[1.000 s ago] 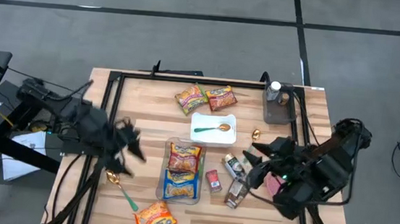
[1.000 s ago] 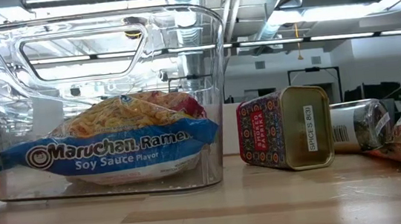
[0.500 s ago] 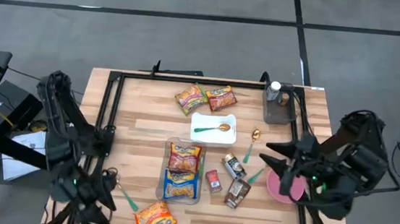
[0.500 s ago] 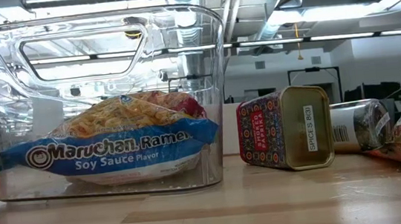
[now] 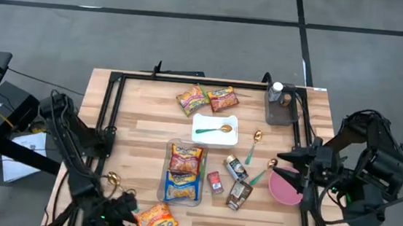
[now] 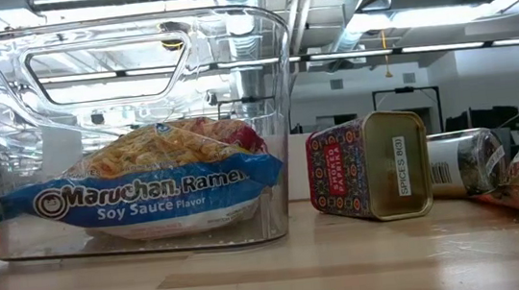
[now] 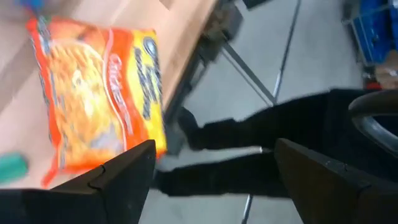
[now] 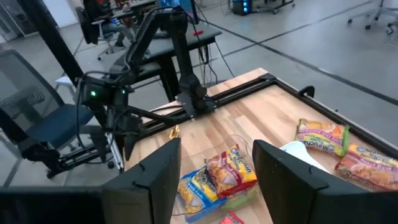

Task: Pick & Place Food Item
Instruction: Put the orange noodle pack into the transparent bin

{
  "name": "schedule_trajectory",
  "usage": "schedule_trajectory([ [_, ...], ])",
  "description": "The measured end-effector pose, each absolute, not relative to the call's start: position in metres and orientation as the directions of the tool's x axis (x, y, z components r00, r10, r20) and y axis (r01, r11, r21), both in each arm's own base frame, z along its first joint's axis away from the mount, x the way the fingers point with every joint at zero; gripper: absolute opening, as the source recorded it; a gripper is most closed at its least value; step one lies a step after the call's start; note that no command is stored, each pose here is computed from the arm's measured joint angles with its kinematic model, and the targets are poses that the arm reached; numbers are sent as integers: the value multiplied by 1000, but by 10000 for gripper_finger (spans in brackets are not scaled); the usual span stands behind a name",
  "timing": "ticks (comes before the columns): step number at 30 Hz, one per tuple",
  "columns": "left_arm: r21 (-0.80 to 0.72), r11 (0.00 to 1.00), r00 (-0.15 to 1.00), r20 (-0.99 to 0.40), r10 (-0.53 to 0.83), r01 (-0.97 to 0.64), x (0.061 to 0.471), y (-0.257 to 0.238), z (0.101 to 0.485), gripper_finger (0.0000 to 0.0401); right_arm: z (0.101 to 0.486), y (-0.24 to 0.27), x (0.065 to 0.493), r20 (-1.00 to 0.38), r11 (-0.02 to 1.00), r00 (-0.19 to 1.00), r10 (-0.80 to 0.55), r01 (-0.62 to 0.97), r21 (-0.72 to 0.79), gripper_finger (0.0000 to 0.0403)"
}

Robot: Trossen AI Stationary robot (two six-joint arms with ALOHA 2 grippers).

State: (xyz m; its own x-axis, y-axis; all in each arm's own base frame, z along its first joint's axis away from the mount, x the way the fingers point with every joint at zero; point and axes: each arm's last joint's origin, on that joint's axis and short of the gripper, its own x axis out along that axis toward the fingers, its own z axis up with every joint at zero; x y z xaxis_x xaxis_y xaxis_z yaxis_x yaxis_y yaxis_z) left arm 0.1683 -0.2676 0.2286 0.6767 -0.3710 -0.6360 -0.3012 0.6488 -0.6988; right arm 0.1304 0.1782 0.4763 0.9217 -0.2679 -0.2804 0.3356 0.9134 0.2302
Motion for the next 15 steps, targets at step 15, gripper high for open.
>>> schedule_trajectory([
  [15, -632, 681, 635, -708, -311, -371, 212, -250, 204, 250, 475, 180, 128, -281, 929, 923, -262, 320, 186, 193],
])
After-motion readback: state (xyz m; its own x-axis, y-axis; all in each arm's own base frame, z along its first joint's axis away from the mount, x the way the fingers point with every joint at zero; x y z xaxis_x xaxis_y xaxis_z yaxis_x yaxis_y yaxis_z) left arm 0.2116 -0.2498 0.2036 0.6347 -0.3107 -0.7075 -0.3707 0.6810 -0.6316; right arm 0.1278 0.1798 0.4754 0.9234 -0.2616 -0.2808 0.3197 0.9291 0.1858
